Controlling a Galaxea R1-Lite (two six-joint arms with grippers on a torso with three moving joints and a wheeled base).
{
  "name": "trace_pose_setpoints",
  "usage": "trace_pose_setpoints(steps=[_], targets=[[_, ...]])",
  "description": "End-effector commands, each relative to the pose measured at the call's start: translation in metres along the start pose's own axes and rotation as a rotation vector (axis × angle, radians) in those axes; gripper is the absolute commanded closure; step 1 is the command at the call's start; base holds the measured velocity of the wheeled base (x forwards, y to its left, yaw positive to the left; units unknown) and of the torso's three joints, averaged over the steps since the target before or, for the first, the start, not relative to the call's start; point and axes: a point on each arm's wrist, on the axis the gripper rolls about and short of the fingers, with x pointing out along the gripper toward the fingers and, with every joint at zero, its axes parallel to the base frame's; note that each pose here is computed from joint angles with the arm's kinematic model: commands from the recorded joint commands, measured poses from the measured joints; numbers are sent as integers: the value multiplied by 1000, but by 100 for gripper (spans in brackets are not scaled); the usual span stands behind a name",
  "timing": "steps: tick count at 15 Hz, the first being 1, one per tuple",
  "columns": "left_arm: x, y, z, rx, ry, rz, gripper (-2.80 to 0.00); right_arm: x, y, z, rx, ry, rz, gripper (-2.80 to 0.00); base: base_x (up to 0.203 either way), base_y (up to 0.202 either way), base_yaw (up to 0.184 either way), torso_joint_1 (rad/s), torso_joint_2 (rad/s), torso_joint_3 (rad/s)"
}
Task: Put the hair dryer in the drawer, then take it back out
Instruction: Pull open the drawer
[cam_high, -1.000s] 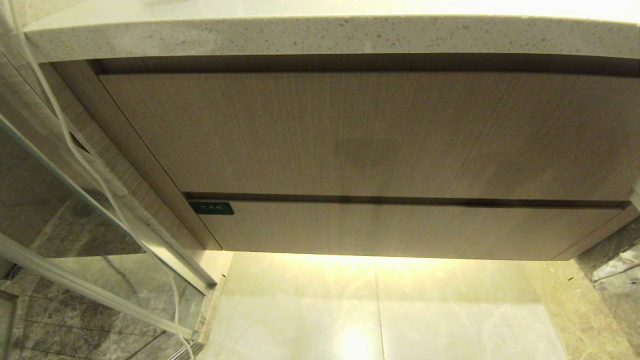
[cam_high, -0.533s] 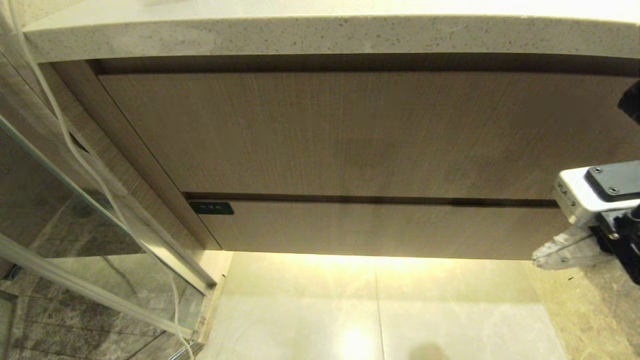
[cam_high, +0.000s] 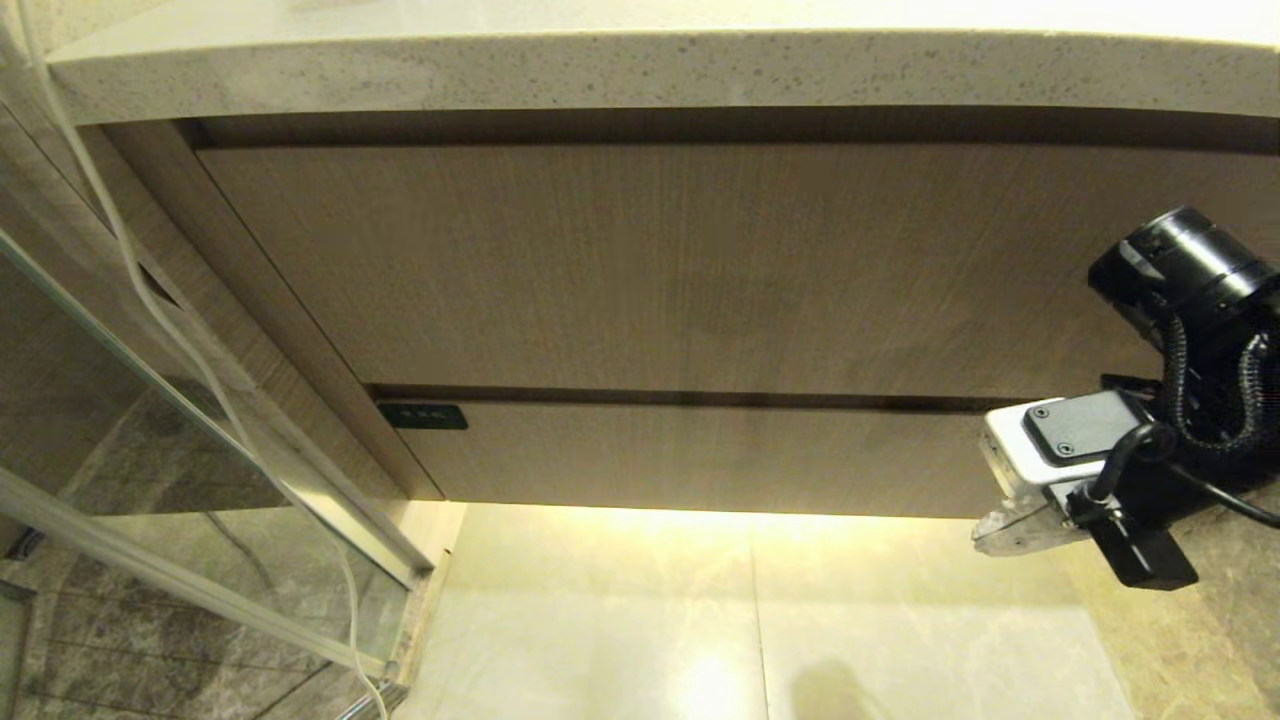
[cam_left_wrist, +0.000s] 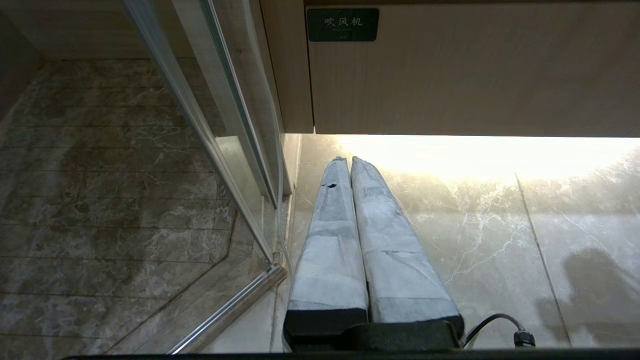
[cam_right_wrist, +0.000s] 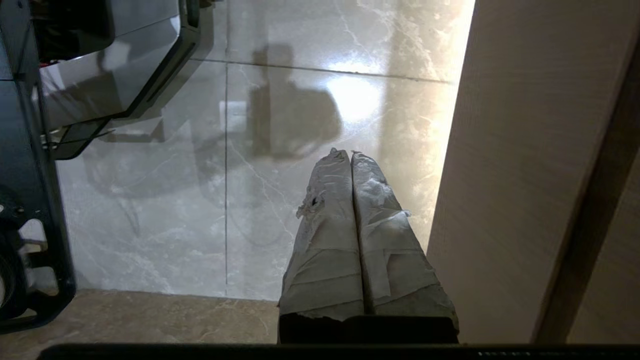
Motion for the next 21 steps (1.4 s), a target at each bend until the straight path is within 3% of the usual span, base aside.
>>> trace_pose_setpoints(steps=[1, 2, 4, 6, 8, 14, 17, 21], targets=[[0, 0, 0, 0, 1, 0, 0, 28, -9, -2, -16, -9, 12, 0, 0, 0, 0, 0, 0, 0], [0, 0, 0, 0, 0, 0, 0, 39, -11, -3, -28, -17, -6, -280, 0, 0, 0, 0, 0, 0], [0, 0, 0, 0, 1, 0, 0, 62, -17, -1, -60, -47, -72, -280, 0, 0, 0, 0, 0, 0], [0, 0, 0, 0, 1, 0, 0, 79, -22, -3, -62, -59, -84, -280, 0, 0, 0, 0, 0, 0], [0, 0, 0, 0, 1, 0, 0, 89, -28, -3, -67, -65, -95, -280, 0, 0, 0, 0, 0, 0], [0, 0, 0, 0, 1, 0, 0, 107, -44, -4, -113, -99, -239, -280, 0, 0, 0, 0, 0, 0], [0, 0, 0, 0, 0, 0, 0, 110, -41, -8, -118, -91, -266, -280, 0, 0, 0, 0, 0, 0], [0, 0, 0, 0, 1, 0, 0, 118, -39, -14, -129, -21, -422, -280, 0, 0, 0, 0, 0, 0]])
